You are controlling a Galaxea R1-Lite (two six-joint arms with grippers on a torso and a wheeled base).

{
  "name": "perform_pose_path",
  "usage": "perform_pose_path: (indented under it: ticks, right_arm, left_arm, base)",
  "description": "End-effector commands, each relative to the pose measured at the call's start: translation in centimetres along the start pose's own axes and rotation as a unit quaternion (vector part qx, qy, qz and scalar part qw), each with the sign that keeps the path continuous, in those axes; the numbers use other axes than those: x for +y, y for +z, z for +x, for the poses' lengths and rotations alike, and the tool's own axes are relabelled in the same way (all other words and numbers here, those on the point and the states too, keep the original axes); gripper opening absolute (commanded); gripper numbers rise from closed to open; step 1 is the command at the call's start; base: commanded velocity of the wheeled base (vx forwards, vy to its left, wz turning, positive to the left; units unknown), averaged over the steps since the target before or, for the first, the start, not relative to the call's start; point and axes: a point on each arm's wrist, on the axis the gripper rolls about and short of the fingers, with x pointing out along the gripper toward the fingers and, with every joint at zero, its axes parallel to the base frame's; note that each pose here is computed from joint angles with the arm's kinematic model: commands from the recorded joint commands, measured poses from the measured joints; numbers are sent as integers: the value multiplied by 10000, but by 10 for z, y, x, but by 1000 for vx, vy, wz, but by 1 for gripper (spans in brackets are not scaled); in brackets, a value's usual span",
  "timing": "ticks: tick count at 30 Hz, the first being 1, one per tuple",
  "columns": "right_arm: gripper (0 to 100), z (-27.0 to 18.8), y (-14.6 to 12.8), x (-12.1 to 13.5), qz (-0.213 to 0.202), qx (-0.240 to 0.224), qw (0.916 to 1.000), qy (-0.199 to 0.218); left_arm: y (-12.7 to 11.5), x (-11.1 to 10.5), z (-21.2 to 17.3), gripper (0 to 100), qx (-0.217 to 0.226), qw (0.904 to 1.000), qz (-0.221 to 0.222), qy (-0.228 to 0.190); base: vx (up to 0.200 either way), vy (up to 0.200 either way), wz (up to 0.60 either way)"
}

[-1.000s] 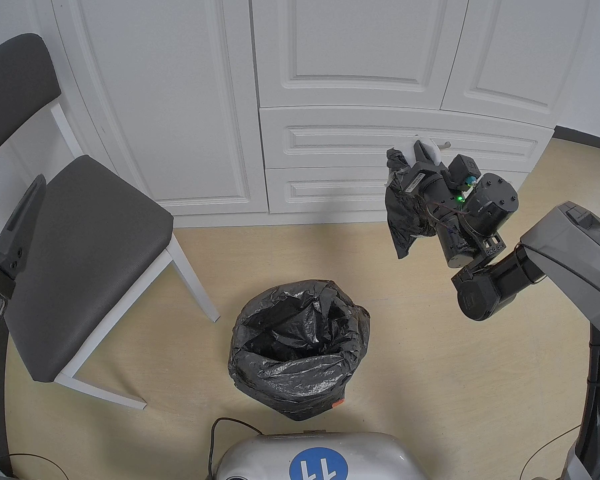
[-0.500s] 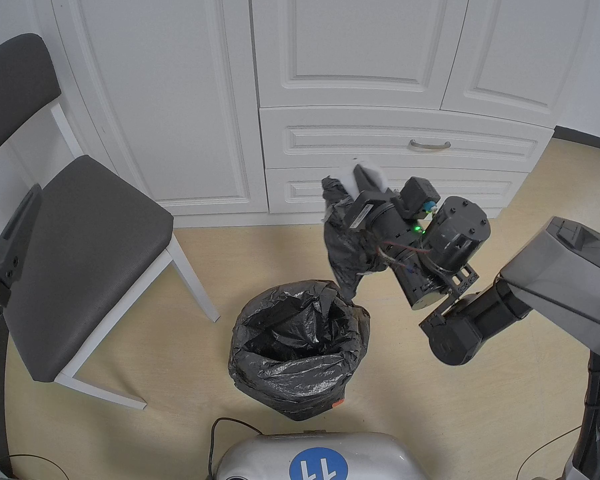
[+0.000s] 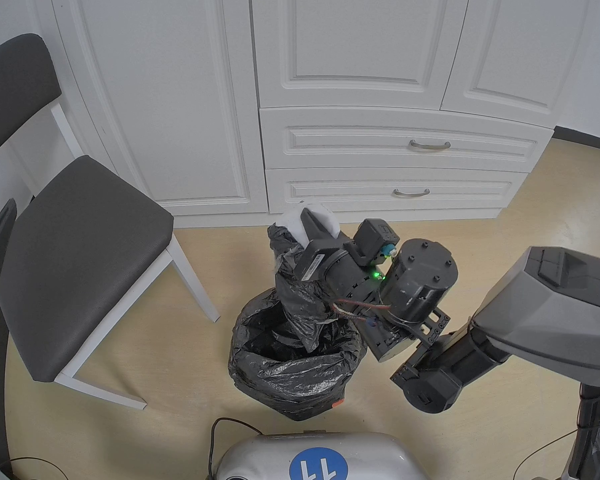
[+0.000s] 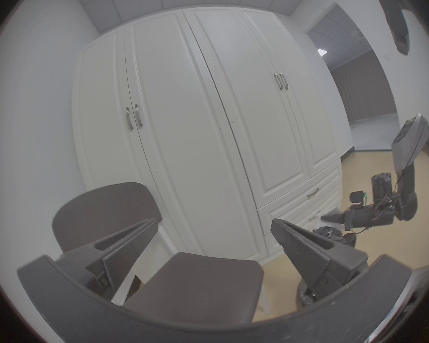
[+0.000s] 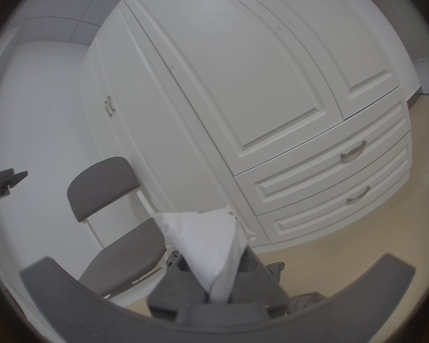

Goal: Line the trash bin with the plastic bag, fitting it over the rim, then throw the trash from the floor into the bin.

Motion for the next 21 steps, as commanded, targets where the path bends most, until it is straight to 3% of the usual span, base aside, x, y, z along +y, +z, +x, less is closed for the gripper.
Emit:
perform_pose_path:
  ticks: [1, 5, 13, 21]
  right_arm:
    - [0, -2, -24, 4, -2, 178, 9998, 60]
    - [0, 8, -48, -1, -20, 214, 9998, 5]
    - [0, 37, -114, -22, -81, -61, 9979, -639]
    - [0, 54, -145, -34, -667, -400, 9918, -1013]
  left_arm:
    - [1, 5, -6, 100, -12, 9994, 240, 268]
    - [0, 8, -6, 100, 68, 9982, 370, 469]
    - [-4, 12, -5, 100, 427, 9946, 557, 769]
    - [-2, 13, -3, 100, 469, 9952, 434, 741]
  base:
    - [0, 0, 0]
    - [0, 0, 0]
    - [0, 0, 0]
    - [0, 0, 0]
